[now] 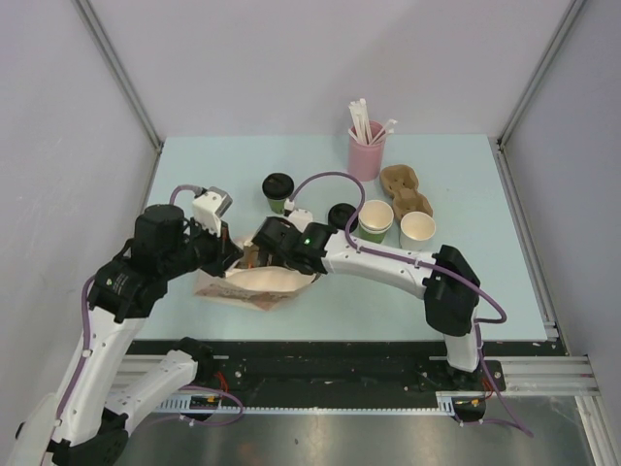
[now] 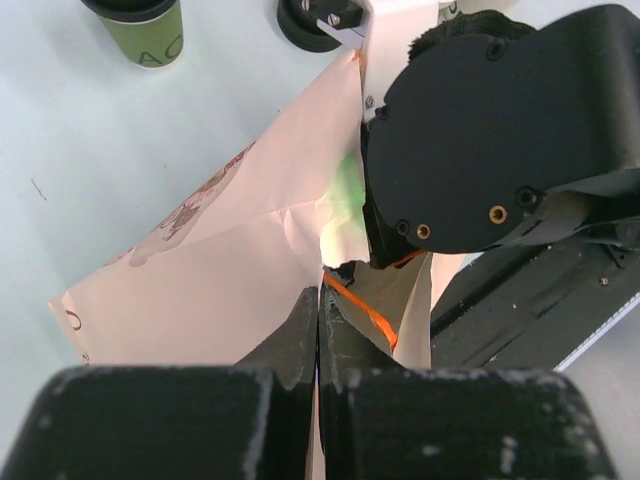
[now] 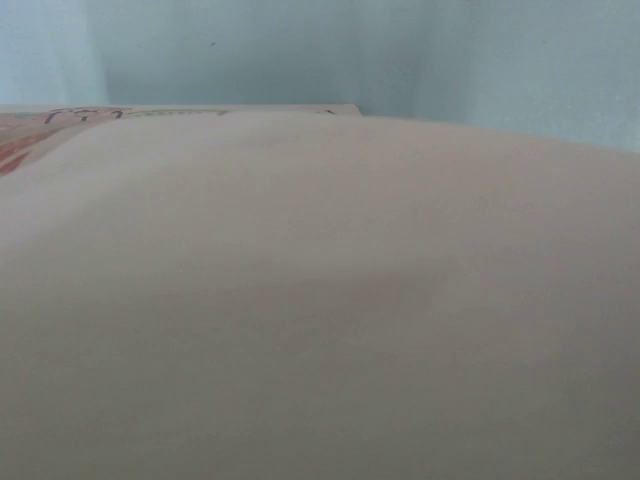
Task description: Pack the takeout coffee
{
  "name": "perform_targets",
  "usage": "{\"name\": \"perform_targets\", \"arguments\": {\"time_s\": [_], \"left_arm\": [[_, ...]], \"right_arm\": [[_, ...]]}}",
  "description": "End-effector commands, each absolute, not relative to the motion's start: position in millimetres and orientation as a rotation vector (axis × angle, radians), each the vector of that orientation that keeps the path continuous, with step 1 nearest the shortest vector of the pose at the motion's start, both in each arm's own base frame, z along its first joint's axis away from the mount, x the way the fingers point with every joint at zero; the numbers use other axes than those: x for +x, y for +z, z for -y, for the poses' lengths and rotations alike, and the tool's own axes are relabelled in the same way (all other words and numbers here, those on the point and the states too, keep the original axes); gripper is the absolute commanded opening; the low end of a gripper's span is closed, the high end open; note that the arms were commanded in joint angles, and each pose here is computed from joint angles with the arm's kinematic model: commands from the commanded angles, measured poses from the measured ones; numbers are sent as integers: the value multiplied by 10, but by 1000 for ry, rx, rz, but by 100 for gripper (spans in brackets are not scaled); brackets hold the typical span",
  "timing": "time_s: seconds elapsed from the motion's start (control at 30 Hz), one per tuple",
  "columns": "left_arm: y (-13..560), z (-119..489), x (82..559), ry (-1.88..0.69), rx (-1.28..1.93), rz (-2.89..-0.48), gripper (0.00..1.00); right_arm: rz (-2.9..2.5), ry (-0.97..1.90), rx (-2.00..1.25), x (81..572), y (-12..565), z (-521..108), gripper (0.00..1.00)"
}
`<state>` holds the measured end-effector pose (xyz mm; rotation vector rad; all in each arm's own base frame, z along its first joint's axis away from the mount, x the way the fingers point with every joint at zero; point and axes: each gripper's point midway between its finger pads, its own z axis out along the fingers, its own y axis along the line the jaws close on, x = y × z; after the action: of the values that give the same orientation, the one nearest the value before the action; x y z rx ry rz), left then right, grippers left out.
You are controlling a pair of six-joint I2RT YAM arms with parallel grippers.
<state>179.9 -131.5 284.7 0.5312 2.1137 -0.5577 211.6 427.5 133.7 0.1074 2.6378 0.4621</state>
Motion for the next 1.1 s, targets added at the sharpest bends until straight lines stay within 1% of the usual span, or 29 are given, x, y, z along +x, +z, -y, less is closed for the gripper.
{"name": "perform_targets", "arguments": {"time_s": [0.0,0.03,0.07,0.13,0.17,0.2,0.27,0.3,0.33,0.47,0.6,0.67,0.8,0.97,1.07], "left_arm": [[3065,1368,1793,-609,487,-2058,0],[3075,1363,1804,-604,486,-2057,0],[3068,1355,1812,-596,483,-2060,1],[3047,1346,1832,-587,472,-2069,0],[3034,1336,1841,-579,468,-2073,0],[3024,1324,1847,-572,461,-2077,0],[3016,1295,1872,-549,449,-2080,0],[3016,1283,1884,-540,444,-2079,0],[3005,1268,1898,-526,440,-2083,0],[2976,1194,1955,-465,425,-2093,1],[2928,1152,1994,-425,426,-2110,0],[2925,1144,1996,-418,425,-2111,1],[2913,1146,1989,-421,428,-2116,0],[2906,1160,1972,-428,444,-2117,0],[2905,1158,1979,-426,445,-2120,0]], "right_arm": [[-2861,378,-6,1707,622,-4217,83],[-2872,401,-17,1684,615,-4233,81],[-2875,420,-19,1675,574,-4241,66],[-2870,442,-26,1675,607,-4249,47],[-2866,449,-33,1690,629,-4252,34],[-2855,460,-49,1700,680,-4262,29],[-2820,471,-86,1750,823,-4249,24],[-2792,499,-101,1793,952,-4292,17],[-2771,505,-121,1815,1029,-4302,15],[-2658,635,-222,1824,1591,-4462,0],[-2519,761,-327,1745,2149,-4614,0],[-2464,815,-328,1714,2388,-4653,0],[-2362,872,-272,1709,2837,-4527,0],[-2243,846,-188,1844,3218,-4302,0],[-2202,828,-187,1885,3341,-4207,0]]}}
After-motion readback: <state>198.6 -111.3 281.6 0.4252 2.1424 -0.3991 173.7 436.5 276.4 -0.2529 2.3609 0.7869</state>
